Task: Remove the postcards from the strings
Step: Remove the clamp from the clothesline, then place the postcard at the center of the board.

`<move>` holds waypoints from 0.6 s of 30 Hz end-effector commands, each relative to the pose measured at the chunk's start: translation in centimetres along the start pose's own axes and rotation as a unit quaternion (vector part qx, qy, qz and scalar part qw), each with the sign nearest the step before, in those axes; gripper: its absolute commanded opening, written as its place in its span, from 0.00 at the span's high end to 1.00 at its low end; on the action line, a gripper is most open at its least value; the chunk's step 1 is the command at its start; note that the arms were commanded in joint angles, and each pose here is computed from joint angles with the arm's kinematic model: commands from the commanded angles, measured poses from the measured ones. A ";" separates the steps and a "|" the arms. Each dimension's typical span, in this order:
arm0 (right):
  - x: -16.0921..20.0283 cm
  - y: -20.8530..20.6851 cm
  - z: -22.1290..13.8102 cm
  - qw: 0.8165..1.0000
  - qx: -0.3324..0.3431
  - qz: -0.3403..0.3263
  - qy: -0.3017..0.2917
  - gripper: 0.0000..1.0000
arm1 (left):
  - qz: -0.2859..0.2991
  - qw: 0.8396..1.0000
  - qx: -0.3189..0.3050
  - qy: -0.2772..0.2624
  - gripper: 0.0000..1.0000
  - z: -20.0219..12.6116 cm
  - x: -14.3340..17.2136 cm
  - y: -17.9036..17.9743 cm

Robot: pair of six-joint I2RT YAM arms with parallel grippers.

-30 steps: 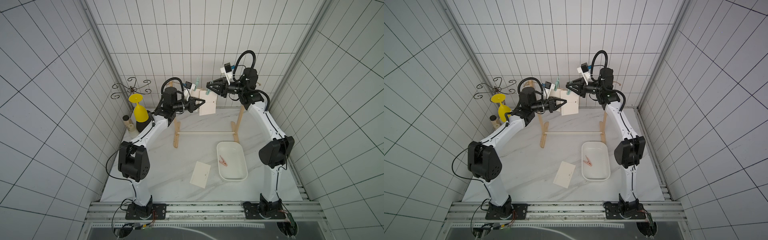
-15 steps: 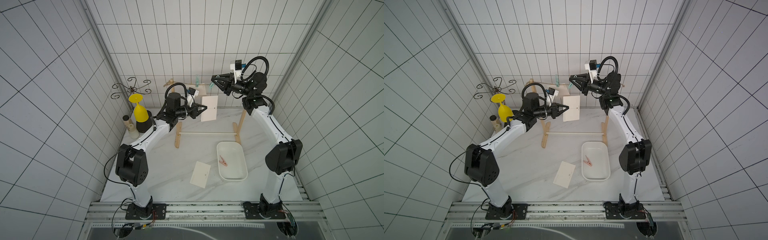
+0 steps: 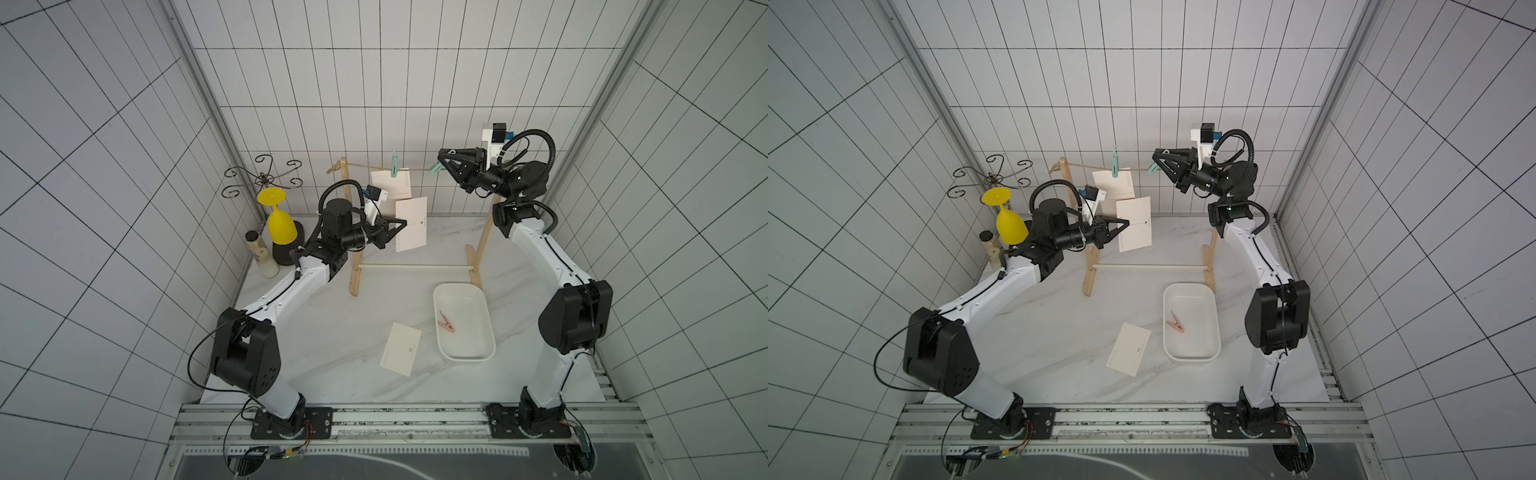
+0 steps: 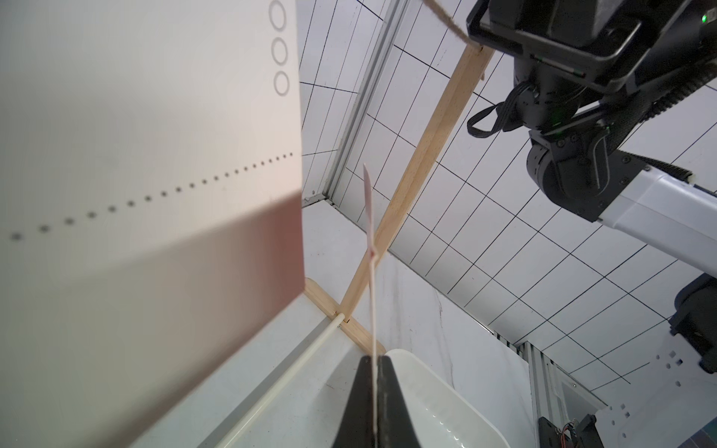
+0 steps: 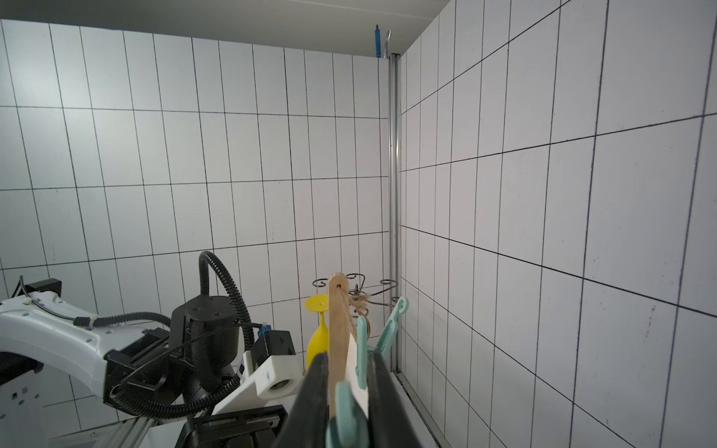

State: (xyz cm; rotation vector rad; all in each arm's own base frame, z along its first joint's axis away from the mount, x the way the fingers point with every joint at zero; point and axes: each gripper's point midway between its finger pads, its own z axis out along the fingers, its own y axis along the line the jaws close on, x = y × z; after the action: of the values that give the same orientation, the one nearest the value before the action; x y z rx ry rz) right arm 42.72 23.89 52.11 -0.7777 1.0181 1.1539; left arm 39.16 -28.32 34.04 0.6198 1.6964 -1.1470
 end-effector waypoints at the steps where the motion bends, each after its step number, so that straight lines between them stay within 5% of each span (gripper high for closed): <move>1: -3.0 4.5 -1.5 0.999 -0.023 -0.032 -0.027 1.00 | -0.002 0.999 0.001 -0.040 1.00 -1.7 -1.3 -1.5; 9: 2.2 8.1 -5.7 0.996 0.080 -0.017 0.043 1.00 | -0.038 0.999 0.001 -0.013 1.00 -5.3 2.6 -4.8; 18: 13.2 11.2 -14.3 0.965 0.215 0.102 0.112 1.00 | -0.117 0.990 -0.005 0.080 1.00 -6.7 12.5 -8.2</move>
State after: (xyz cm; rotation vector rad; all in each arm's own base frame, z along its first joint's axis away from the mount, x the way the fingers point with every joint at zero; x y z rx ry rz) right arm 29.05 19.26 41.03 -0.5775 1.3169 0.9966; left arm 25.84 -26.96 30.13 0.5874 1.8161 -1.2639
